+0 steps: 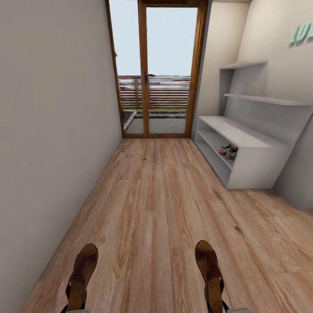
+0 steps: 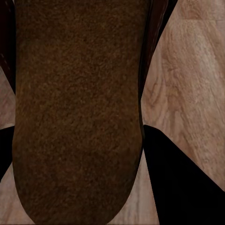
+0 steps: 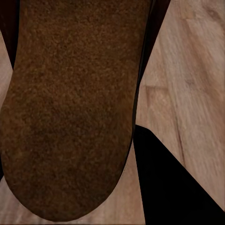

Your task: Pick up the two gym shoes and the two sandals from the corridor floor and place them onto the hallstand (shoe rack) in the corridor, making sure they are on the rack and not on the floor. Arrange them so the two gym shoes are next to each other and the two sandals are next to each other.

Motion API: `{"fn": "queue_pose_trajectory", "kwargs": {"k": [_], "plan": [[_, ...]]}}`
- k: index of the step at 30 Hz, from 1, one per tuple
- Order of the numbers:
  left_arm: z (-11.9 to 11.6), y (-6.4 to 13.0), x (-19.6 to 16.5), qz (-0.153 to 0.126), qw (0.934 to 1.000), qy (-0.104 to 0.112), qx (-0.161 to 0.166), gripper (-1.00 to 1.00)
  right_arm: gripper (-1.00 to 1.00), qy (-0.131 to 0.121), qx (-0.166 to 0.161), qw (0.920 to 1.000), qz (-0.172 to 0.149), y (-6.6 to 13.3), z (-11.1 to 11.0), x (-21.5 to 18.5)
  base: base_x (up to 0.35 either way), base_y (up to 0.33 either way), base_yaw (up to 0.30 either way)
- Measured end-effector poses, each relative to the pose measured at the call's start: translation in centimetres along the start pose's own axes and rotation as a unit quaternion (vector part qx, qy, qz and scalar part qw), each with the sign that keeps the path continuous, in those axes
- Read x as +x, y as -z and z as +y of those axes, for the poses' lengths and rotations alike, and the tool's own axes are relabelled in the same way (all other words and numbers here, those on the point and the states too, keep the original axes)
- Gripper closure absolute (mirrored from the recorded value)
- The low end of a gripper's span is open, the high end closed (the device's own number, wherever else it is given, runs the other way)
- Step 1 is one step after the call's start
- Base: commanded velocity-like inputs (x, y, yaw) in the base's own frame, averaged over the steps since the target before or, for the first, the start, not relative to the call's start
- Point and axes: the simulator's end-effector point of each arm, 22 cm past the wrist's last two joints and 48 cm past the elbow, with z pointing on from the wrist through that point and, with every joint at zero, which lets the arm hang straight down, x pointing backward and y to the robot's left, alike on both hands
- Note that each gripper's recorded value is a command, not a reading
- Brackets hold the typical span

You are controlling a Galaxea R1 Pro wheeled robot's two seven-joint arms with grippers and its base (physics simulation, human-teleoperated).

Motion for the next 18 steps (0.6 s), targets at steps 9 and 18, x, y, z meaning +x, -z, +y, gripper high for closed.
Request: {"fn": "queue_pose_trajectory", "kwargs": {"k": [9, 18], "plan": [[0.01, 0.00, 0.00, 0.000, 1.0000, 0.000, 0.000, 1.00, 1.00, 0.000, 0.000, 1.0000, 0.000, 0.00, 0.03, 0.00, 0.340, 0.000, 0.000], [0.01, -0.01, 0.00, 0.000, 1.0000, 0.000, 0.000, 1.00, 1.00, 0.000, 0.000, 1.0000, 0.000, 0.00, 0.01, 0.00, 0.340, 0.000, -0.111]]}}
